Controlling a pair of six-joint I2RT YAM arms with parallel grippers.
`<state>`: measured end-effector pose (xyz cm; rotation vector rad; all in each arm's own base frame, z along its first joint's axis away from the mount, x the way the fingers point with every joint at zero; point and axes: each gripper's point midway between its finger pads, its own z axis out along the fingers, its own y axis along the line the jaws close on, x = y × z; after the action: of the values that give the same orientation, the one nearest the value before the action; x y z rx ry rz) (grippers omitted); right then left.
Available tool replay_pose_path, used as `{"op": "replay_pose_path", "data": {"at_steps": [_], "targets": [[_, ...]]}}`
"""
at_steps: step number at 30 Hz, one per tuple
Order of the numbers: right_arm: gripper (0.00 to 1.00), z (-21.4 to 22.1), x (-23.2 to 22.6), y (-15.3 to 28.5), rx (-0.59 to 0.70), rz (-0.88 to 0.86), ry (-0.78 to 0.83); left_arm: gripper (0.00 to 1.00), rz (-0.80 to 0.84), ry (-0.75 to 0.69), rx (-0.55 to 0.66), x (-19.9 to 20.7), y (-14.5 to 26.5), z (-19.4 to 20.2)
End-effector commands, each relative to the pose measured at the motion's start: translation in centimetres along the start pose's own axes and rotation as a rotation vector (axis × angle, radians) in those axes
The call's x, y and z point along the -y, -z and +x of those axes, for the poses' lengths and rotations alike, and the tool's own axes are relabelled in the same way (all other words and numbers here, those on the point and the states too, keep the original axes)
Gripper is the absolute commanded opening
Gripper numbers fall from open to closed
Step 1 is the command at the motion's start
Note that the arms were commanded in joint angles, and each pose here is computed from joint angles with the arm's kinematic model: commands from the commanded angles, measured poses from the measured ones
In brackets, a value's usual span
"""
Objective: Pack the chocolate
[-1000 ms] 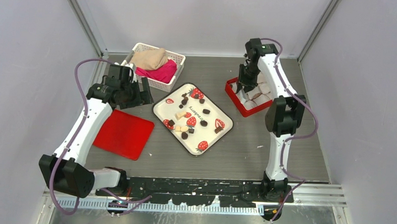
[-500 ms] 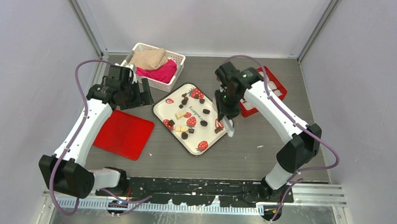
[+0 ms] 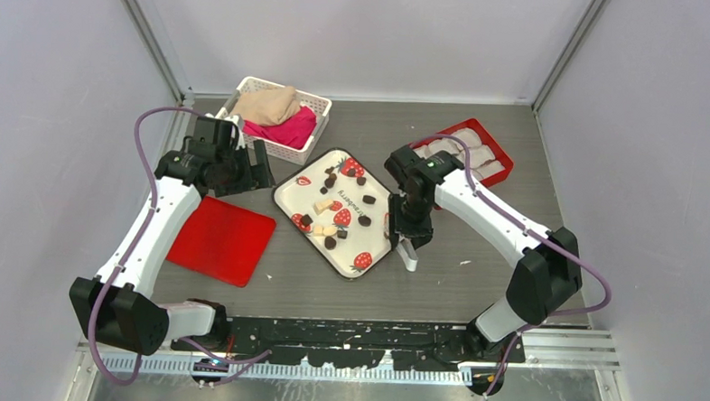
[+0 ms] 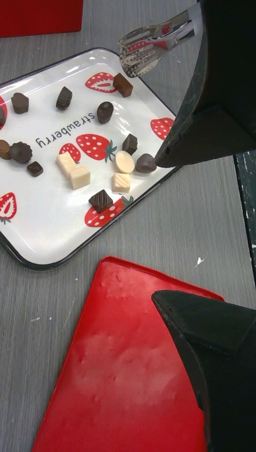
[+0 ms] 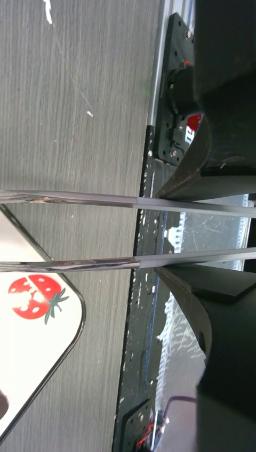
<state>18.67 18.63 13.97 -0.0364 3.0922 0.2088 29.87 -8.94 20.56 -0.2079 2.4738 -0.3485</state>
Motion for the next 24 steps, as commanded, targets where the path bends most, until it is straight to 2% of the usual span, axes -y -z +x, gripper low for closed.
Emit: {"op": "replay_pose_path", "data": {"at_steps": [1, 24], "targets": [[0.49, -1.4, -2.1, -0.2, 0.050, -0.085, -0.036, 0.85, 0.035, -0.018, 0.042, 0.7, 0.5, -0.8], [0.52, -2.1, -1.5, -2.7, 0.044, 0.019, -0.049, 0.85, 0.024, -0.037, 0.042, 0.4, 0.6, -0.8]]}}
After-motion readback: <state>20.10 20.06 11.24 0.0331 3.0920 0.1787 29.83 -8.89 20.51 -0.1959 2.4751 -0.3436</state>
